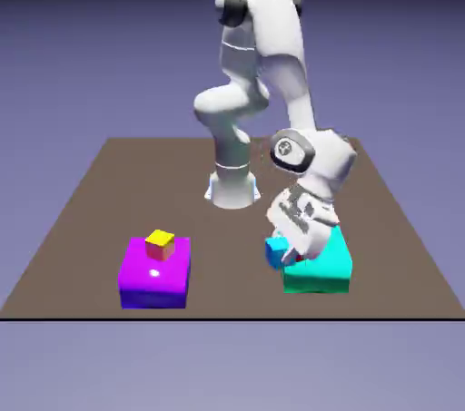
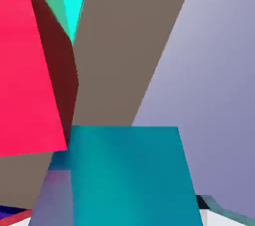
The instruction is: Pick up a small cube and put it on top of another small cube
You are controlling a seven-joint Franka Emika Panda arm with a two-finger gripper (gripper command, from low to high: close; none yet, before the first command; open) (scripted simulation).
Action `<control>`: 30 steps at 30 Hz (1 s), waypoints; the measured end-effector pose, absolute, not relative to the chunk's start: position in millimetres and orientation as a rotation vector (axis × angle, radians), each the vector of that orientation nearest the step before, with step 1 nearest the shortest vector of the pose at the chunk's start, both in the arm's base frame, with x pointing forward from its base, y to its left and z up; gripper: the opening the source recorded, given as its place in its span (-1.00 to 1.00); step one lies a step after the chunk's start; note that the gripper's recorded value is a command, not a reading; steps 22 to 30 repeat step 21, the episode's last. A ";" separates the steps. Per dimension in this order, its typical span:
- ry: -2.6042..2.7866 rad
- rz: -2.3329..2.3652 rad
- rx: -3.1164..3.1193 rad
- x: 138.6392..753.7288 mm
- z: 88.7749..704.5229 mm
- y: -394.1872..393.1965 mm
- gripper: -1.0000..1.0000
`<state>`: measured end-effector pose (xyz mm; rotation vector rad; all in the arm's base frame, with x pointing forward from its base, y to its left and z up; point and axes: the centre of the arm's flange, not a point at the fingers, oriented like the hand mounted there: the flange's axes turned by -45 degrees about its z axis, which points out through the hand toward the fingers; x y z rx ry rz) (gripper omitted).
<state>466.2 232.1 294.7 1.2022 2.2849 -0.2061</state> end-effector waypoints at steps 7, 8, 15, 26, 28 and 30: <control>2.386 -0.260 1.005 398.5 335.2 223.9 -1.00; 2.391 -0.284 1.028 392.0 332.3 213.2 -1.00; 2.383 -0.311 1.091 410.2 262.9 178.1 1.00; 2.385 -0.307 1.080 394.4 317.3 199.3 1.00; 2.385 -0.307 1.080 394.4 317.3 199.3 1.00; 2.385 -0.307 1.080 394.4 317.3 199.3 1.00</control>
